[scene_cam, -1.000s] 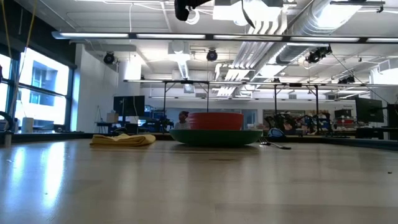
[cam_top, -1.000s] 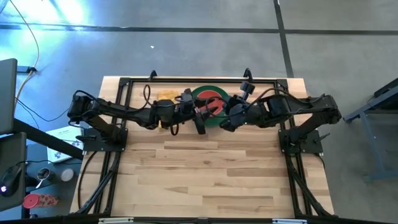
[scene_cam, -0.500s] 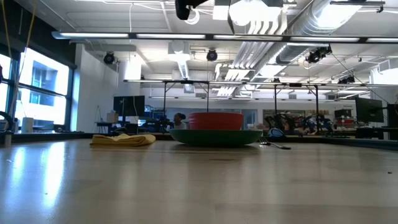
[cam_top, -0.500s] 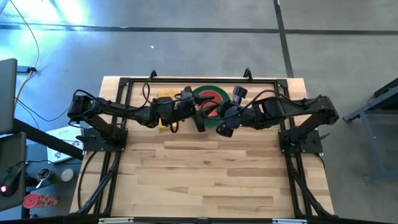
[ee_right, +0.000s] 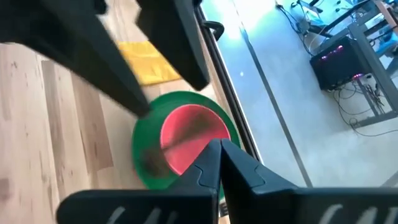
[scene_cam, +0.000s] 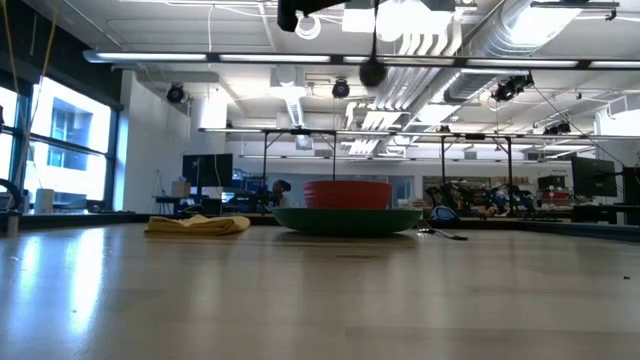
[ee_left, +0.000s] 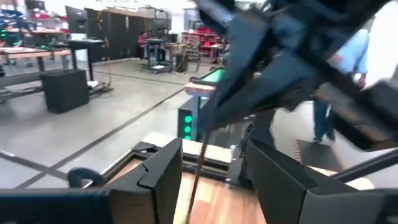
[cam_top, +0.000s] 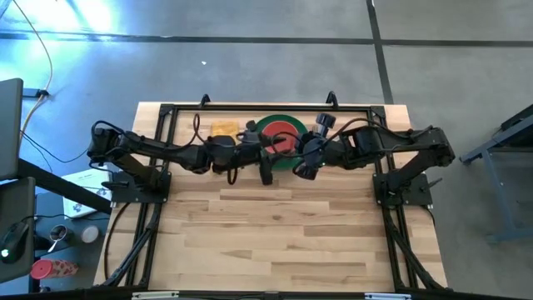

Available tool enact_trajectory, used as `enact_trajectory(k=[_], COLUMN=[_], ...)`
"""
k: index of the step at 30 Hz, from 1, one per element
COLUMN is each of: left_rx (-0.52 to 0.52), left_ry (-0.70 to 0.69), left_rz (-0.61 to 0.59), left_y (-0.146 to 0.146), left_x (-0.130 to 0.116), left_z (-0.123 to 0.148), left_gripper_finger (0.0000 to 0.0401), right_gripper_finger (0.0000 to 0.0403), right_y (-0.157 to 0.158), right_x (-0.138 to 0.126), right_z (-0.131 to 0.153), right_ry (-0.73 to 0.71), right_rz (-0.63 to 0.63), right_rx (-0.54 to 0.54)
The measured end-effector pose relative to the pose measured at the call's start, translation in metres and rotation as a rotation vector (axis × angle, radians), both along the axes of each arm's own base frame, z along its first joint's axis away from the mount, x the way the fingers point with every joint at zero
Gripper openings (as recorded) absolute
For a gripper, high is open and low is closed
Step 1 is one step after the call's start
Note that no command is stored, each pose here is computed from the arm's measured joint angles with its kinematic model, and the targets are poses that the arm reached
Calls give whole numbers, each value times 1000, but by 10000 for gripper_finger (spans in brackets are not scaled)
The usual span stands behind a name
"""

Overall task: Set table place
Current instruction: Put the black spoon into the orange bowl

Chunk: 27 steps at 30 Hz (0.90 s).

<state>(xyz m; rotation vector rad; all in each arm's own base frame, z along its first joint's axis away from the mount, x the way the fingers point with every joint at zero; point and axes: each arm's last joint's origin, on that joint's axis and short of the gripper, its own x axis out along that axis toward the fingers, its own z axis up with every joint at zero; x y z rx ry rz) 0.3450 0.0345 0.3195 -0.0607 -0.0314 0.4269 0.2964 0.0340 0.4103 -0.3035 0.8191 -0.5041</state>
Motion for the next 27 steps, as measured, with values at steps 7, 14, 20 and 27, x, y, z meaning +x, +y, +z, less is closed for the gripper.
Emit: enact_trajectory(k=[7, 14, 20, 27], left_rx=[1, -12, -55, -138], left_ry=[7, 19, 83, 412], left_rz=[-6, 6, 13, 37], left_y=[0, 0, 1, -1], left_x=[0, -1, -2, -10], left_z=[0, -2, -9, -20], left_gripper_finger=[170, 170, 170, 170], right_gripper_finger=[1, 0, 0, 0], right_y=[-2, -2, -3, -2], right_x=[-1, -4, -8, -11], right_z=[-1, -3, -5, -7], right_ry=[17, 42, 66, 95], right_rz=[1, -28, -48, -59], right_rx=[-7, 13, 23, 26])
